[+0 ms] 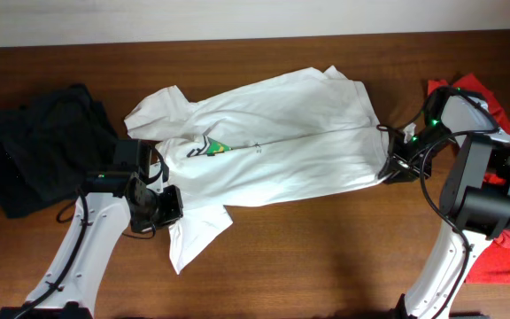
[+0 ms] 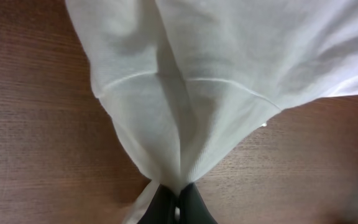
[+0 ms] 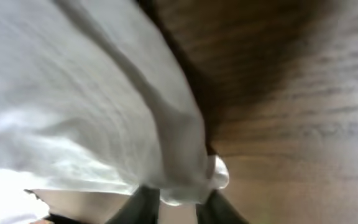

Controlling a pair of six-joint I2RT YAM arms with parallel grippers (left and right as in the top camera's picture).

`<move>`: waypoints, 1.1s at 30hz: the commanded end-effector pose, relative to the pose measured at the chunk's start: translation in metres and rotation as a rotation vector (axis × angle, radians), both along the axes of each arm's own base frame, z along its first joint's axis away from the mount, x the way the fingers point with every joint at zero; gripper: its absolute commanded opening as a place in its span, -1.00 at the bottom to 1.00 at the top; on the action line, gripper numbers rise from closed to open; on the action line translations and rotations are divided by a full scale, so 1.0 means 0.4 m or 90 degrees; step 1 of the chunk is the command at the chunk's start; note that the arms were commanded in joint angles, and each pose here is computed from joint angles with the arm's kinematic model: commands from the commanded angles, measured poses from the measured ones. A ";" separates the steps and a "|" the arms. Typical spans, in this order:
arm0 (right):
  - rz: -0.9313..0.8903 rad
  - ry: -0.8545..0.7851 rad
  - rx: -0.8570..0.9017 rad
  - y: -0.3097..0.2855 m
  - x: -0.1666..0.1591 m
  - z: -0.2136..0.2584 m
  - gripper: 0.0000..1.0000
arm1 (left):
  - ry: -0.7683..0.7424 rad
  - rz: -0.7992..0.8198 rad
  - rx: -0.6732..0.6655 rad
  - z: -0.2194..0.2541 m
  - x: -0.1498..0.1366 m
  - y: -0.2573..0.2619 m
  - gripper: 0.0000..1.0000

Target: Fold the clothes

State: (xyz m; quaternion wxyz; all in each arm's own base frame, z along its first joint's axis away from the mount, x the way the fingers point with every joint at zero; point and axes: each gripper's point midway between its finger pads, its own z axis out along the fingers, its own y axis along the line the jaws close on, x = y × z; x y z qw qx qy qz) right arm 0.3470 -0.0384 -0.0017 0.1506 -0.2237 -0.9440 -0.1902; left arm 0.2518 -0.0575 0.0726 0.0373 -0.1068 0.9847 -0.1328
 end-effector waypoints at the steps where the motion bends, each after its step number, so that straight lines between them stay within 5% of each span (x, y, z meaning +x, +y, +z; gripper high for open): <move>1: 0.015 -0.001 -0.017 -0.011 0.002 -0.049 -0.84 | -0.008 -0.007 0.008 0.003 0.004 0.006 -0.99; 7: 0.016 -0.004 -0.021 -0.016 0.006 -0.038 -0.92 | -0.009 -0.007 0.007 0.004 0.005 0.006 -1.00; 13: 0.003 -0.067 -0.058 -0.067 0.056 0.125 -0.92 | -0.068 -0.057 0.006 0.090 0.058 -0.001 -1.00; 20: 0.010 -0.239 -0.138 -0.098 0.078 0.460 -0.92 | -0.231 -0.114 -0.068 0.338 0.177 -0.062 -1.00; 33: -0.038 -0.530 -0.249 -0.100 -0.024 0.917 -0.93 | -0.518 -0.044 -0.012 0.796 0.255 0.074 -1.00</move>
